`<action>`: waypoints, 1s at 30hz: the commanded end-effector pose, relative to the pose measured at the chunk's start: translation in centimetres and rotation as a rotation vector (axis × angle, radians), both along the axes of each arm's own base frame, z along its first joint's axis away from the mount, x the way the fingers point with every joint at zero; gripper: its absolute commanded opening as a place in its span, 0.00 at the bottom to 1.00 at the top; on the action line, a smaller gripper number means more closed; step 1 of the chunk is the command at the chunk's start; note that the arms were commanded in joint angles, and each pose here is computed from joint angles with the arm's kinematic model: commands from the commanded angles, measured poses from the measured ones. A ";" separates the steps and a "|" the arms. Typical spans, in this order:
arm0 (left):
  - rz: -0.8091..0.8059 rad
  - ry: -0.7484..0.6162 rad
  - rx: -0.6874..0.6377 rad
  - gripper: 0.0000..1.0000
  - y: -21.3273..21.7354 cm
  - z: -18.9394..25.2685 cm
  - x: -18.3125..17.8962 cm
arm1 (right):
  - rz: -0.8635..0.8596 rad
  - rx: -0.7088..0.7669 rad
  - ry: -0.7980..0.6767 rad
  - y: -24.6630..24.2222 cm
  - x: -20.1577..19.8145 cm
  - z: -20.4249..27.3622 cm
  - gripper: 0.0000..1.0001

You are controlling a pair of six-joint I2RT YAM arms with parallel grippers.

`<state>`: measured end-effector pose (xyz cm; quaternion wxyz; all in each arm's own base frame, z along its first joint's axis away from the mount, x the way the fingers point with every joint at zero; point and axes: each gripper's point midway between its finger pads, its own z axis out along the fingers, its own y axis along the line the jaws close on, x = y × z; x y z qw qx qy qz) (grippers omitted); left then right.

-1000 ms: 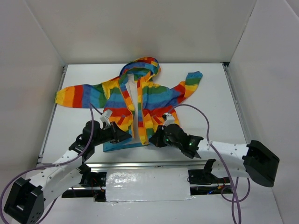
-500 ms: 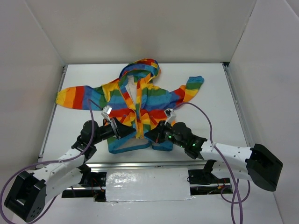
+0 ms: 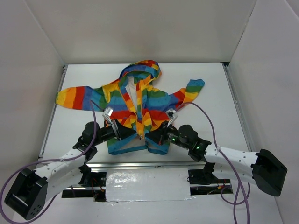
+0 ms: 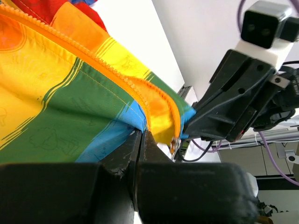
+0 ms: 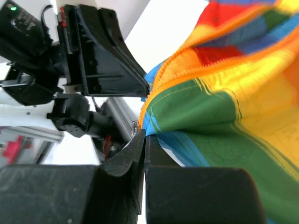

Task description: Zip up the jacket

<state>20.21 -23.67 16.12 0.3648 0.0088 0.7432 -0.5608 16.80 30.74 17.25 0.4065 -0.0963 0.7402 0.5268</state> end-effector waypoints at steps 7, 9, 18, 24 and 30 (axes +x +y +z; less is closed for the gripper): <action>0.049 -0.084 0.028 0.00 0.4 1.7 1.0 | -0.157 -0.206 -0.184 -1.3 3.5 0.4 0.00; 0.058 -0.077 0.043 0.00 0.6 1.3 1.0 | -0.222 -0.270 -0.161 -2.1 4.5 -0.2 0.00; 0.023 -0.112 -0.014 0.00 0.0 3.2 0.7 | -0.071 -0.112 -0.118 0.4 2.3 0.8 0.00; 0.011 -0.147 -0.051 0.00 0.0 4.1 0.2 | 0.014 0.003 -0.057 1.4 0.6 1.3 0.00; -0.008 -0.138 -0.087 0.00 -0.1 3.8 -0.3 | 0.010 0.060 -0.043 1.2 0.8 2.1 0.00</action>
